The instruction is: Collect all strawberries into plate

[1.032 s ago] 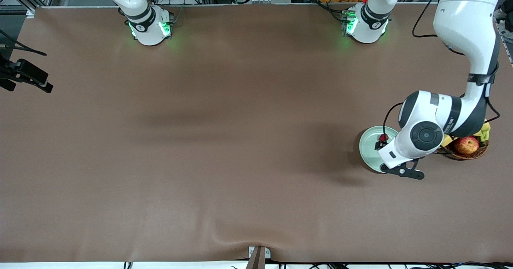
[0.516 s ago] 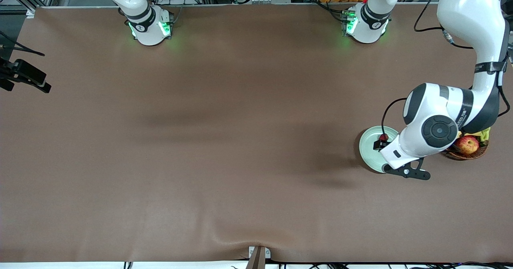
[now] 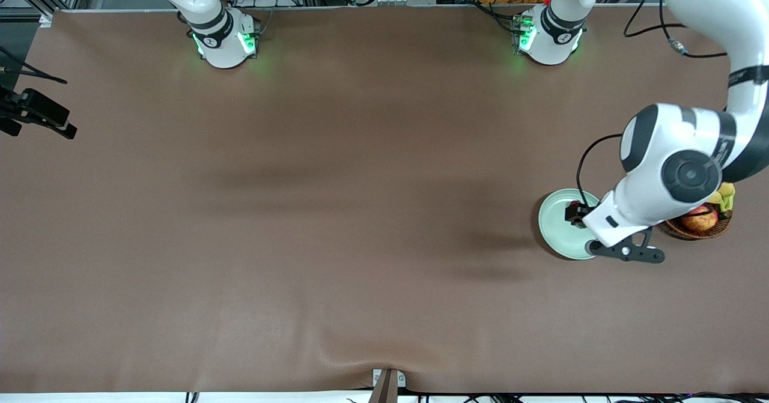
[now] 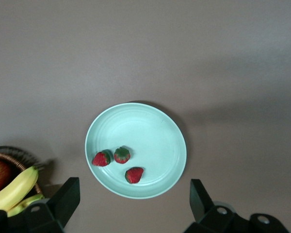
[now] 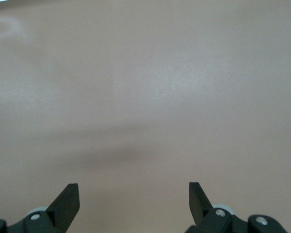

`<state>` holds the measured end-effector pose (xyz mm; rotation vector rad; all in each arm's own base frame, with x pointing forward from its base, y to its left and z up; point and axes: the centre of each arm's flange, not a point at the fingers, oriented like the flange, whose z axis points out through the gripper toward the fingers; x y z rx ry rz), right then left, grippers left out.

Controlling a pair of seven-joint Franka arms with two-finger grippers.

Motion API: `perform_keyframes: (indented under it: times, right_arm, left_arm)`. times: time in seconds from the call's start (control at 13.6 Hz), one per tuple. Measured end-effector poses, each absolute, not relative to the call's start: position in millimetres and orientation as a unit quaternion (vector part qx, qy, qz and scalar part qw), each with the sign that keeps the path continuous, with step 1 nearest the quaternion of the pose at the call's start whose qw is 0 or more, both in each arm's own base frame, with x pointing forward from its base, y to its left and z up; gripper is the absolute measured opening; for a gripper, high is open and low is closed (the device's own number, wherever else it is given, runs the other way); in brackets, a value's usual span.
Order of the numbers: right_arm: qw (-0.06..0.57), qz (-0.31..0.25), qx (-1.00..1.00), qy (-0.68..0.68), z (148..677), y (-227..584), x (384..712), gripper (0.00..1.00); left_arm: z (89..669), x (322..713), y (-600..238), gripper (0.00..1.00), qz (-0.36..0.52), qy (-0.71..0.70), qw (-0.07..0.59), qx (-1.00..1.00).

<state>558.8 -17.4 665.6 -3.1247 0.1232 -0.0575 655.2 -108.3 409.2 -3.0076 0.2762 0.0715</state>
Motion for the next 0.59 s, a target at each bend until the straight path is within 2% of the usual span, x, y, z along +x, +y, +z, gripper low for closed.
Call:
perform_keyframes:
  times: [0.59]
  right_arm:
    - [0.007,-0.017,-0.999,0.043,665,-21,558,1.0]
  left_arm:
    - [511,615,-118,1.0,0.003,0.066,0.067,-0.996]
